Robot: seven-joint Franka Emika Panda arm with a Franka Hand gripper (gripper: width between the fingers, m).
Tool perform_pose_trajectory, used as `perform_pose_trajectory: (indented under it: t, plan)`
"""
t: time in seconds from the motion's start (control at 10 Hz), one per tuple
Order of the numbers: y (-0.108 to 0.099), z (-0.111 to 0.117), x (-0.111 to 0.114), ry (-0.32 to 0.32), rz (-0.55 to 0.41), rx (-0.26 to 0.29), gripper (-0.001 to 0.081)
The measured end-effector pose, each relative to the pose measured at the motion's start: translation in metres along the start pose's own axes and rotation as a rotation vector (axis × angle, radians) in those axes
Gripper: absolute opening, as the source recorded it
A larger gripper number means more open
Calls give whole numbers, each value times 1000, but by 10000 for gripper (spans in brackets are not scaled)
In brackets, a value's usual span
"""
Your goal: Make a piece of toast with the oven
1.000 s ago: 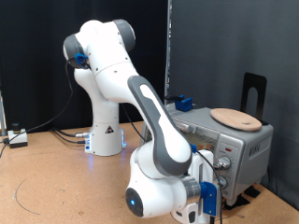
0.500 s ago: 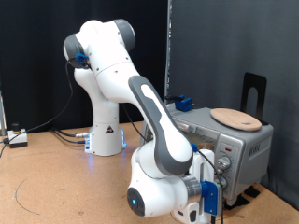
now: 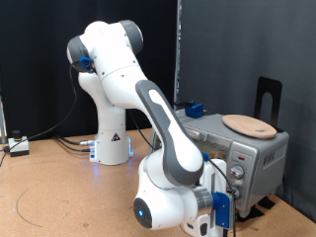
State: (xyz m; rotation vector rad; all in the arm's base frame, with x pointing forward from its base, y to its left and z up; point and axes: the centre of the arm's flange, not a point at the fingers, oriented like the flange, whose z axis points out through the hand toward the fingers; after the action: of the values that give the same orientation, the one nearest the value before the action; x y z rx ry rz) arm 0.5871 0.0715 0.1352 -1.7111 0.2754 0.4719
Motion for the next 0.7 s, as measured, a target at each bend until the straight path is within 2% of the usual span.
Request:
perform_pose_trajectory:
  t: [0.2, 0.4, 0.7]
  plan:
    - [7, 0, -4, 35, -181, 71, 95]
    - [15, 1, -8, 78, -306, 142, 95]
    - [19, 2, -8, 92, -340, 176, 96]
